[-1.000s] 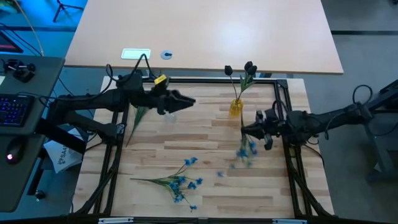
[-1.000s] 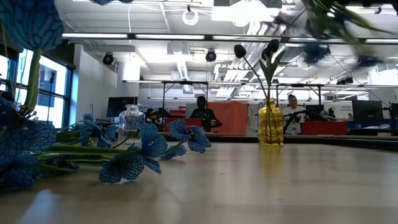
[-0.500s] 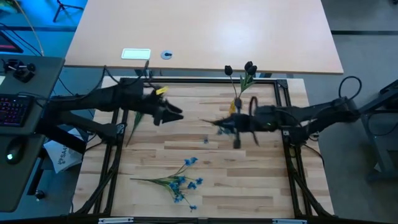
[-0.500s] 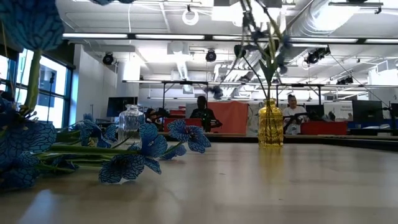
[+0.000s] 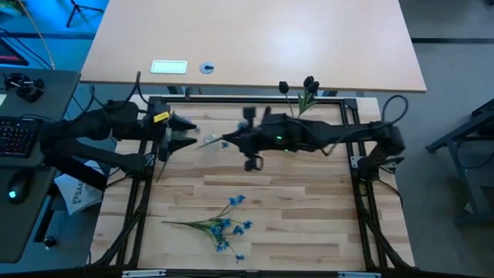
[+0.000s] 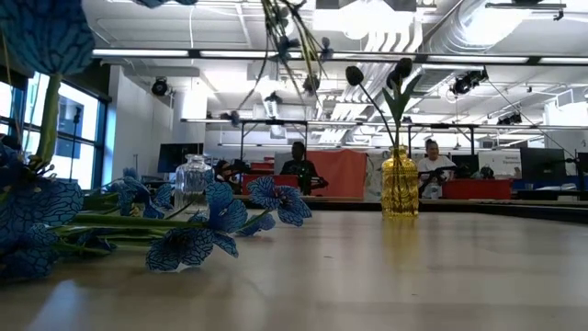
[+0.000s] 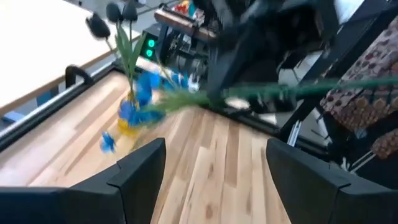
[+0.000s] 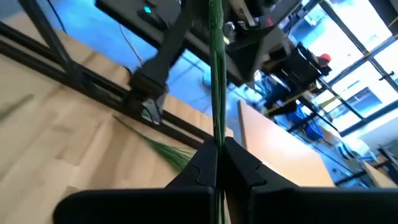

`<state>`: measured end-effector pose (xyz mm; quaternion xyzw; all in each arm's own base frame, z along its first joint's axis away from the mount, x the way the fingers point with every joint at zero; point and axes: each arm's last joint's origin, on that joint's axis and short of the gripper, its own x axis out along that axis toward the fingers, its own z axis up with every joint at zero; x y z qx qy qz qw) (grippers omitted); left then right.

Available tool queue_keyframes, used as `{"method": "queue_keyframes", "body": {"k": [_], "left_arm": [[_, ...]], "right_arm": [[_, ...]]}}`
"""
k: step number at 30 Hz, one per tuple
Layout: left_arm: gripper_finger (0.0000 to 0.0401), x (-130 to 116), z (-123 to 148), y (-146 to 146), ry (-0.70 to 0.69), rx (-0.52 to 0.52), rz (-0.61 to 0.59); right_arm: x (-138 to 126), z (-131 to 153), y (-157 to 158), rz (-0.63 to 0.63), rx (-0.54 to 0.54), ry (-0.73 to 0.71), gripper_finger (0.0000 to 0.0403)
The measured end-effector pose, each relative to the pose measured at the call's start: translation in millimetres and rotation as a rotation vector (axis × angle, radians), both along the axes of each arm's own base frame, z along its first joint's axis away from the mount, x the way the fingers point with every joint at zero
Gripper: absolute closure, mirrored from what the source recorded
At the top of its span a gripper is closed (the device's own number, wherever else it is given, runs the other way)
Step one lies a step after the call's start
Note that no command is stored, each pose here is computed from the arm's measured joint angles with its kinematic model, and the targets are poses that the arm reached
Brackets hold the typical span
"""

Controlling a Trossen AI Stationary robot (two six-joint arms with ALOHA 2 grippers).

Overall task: Sort flowers into vase by color
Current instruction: Put the right blue flowers into the transparent crystal vase

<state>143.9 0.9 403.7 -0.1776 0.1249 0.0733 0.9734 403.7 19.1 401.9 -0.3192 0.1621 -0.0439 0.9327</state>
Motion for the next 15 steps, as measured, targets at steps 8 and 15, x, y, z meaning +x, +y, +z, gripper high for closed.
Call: {"method": "queue_keyframes", "body": {"k": [8, 15], "left_arm": [[0.0135, -8, -35, 2, 0.086, 0.237, 0.014], [0.0135, 18, -20, -5, -0.05, 0.598, -0.047]], "right_arm": [[21, 15, -13, -0.012, 0.0, 0.058, 0.0402], [19, 25, -15, 0.096, 0.04, 0.036, 0.0402]]}}
